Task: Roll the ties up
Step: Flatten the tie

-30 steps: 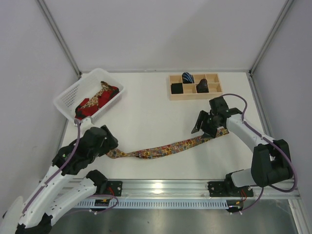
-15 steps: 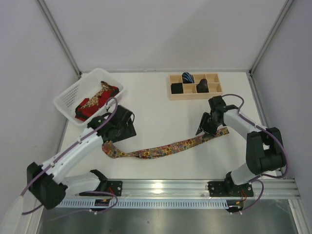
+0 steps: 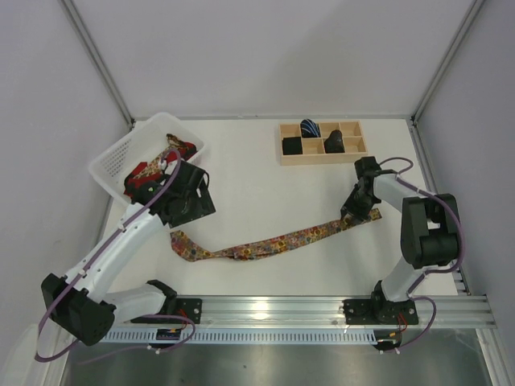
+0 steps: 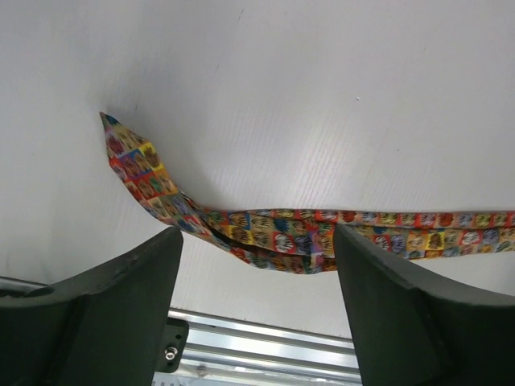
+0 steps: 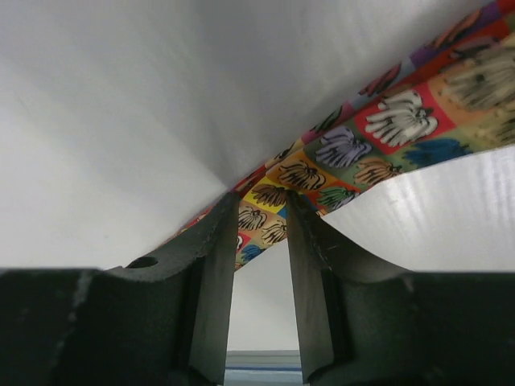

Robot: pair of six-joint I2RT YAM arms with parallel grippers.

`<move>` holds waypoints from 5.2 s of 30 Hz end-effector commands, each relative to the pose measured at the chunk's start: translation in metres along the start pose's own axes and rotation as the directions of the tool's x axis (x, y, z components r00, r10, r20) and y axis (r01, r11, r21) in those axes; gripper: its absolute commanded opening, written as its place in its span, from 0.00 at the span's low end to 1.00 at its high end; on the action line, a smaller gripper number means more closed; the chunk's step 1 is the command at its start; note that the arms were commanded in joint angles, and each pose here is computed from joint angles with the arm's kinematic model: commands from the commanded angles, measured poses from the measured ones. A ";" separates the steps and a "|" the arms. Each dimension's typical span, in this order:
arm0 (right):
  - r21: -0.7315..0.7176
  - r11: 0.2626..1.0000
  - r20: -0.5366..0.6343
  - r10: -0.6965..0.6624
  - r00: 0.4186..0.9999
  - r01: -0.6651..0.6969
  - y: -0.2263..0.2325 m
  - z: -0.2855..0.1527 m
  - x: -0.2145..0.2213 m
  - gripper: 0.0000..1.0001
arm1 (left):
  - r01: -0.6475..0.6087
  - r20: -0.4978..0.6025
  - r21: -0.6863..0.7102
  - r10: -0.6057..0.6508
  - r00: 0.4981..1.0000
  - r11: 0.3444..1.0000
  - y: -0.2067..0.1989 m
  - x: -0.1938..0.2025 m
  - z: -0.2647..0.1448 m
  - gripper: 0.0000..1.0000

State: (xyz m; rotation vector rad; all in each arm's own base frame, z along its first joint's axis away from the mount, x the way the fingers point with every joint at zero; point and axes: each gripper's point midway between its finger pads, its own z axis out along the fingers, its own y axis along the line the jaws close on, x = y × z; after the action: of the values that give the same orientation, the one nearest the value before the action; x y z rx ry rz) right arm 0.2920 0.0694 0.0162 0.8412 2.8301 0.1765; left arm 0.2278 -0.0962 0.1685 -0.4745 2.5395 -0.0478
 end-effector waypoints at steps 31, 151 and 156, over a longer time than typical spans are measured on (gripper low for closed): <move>0.027 0.987 0.094 0.158 0.983 -0.161 -0.041 0.014 -0.051 0.40 | 0.135 -0.441 -0.062 -0.149 0.885 0.989 -0.020 0.078 0.106 0.42; -0.090 0.995 0.060 -0.028 0.998 0.033 -0.026 -0.037 -0.036 0.31 | -0.184 -0.151 0.738 0.424 0.893 0.649 -0.248 0.067 0.045 0.19; -0.119 0.993 0.086 0.013 0.996 -0.002 -0.046 -0.053 -0.042 0.47 | -0.216 -0.107 0.827 0.523 0.846 0.519 -0.332 0.086 0.039 0.19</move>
State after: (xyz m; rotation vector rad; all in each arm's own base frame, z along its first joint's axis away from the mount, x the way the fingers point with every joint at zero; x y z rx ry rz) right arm 0.2963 0.0159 0.0544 0.7940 2.7428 0.2794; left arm 0.2929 -0.3895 0.1110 0.3504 2.6315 -1.0005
